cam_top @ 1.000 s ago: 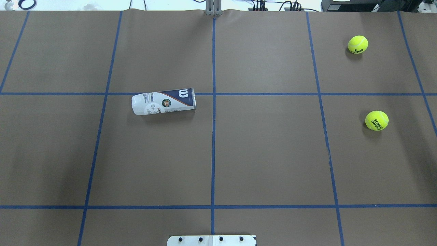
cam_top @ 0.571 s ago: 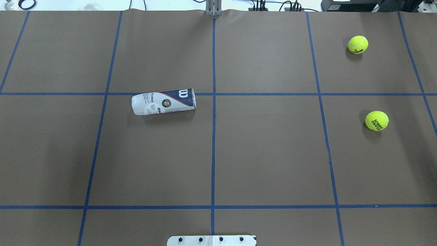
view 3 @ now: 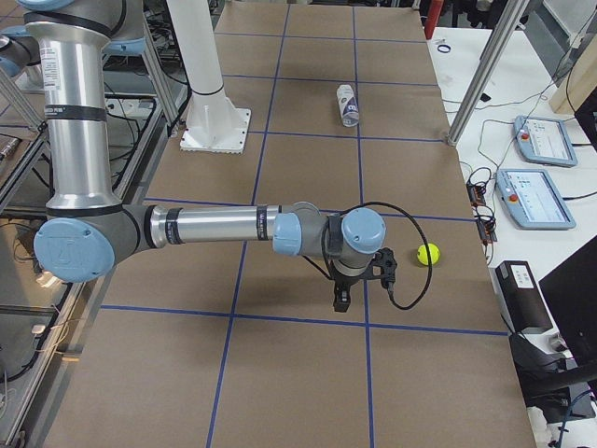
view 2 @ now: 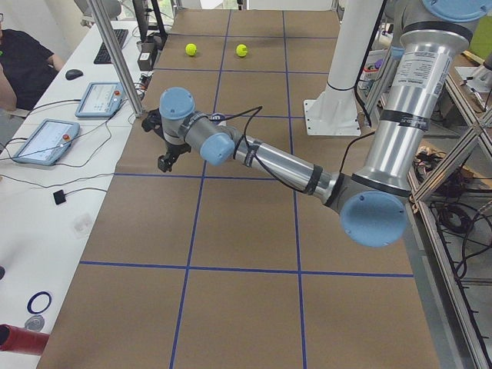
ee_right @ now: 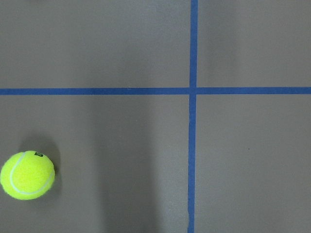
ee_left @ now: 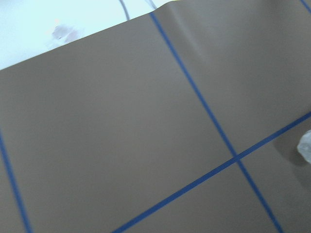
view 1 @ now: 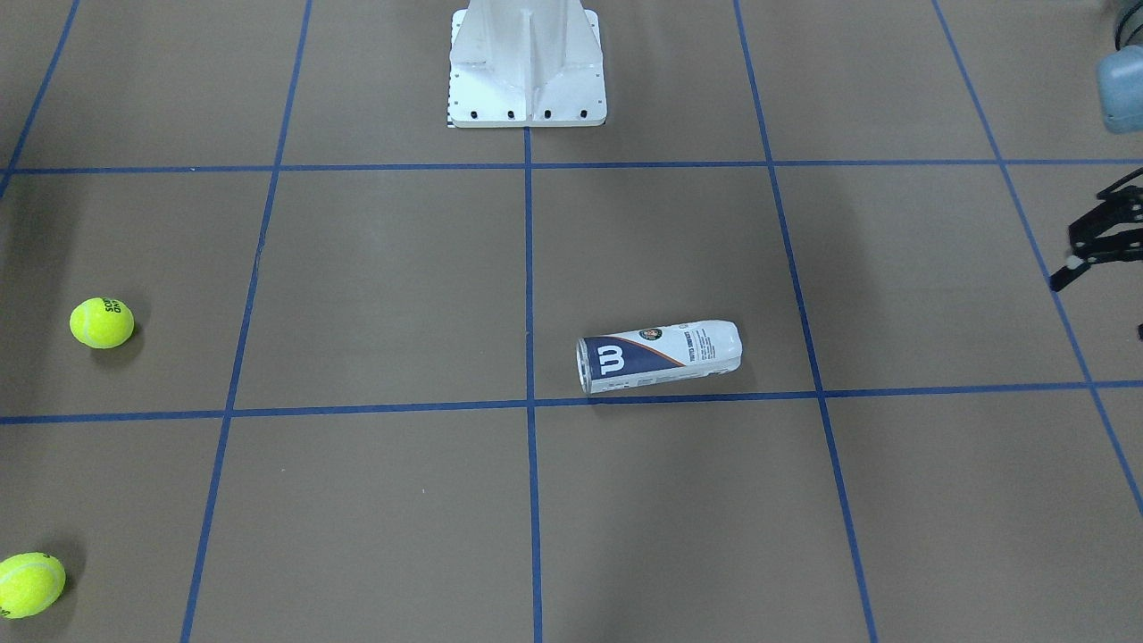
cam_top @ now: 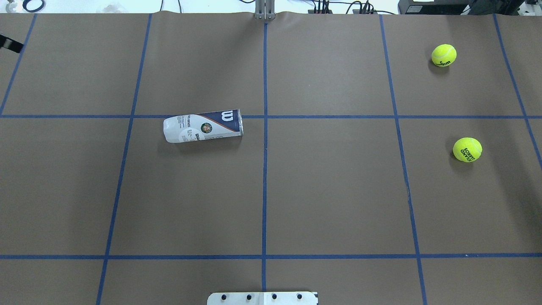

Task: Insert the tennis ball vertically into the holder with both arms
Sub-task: 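Reach the left gripper down over the lying Wilson ball can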

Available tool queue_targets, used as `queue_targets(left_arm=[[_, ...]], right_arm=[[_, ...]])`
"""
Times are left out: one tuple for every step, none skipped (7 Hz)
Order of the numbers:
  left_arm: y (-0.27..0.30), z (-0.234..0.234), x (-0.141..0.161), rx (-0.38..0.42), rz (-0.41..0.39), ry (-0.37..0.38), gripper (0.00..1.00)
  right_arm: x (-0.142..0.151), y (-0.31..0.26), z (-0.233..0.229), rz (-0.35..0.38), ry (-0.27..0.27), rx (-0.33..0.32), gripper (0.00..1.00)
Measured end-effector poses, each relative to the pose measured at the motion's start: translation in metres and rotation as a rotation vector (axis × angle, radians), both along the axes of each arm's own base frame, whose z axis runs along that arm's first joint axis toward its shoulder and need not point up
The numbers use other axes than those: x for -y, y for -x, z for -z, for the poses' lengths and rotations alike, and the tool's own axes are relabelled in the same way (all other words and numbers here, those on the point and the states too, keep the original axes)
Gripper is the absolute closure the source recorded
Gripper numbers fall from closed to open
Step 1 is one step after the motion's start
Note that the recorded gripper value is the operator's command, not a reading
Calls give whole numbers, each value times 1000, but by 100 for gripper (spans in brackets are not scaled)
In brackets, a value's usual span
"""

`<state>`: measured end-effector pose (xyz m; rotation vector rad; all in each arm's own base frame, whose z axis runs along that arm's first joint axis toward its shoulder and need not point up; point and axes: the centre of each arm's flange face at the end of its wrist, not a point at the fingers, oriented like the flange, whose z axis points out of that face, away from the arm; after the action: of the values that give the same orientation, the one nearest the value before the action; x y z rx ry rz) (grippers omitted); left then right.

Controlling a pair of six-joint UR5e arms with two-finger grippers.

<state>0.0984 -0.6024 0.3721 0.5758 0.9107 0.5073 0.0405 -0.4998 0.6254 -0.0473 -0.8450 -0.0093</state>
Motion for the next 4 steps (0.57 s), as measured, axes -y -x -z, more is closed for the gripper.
queue_targets(left_arm=[[-59,40,9,41,-36,-70,1],[-124,84,9,76,-83,-118,1],[-180,122,0,100,-129,-159,1],[-231,159,-16,110,-170,-217,1]], right_arm=[[0,0,1,0,-2,0,0],[0,0,2,0,-6,1,0],[1,0,4,1,-9,1,0],[2,0,5,1,-12,1,0]])
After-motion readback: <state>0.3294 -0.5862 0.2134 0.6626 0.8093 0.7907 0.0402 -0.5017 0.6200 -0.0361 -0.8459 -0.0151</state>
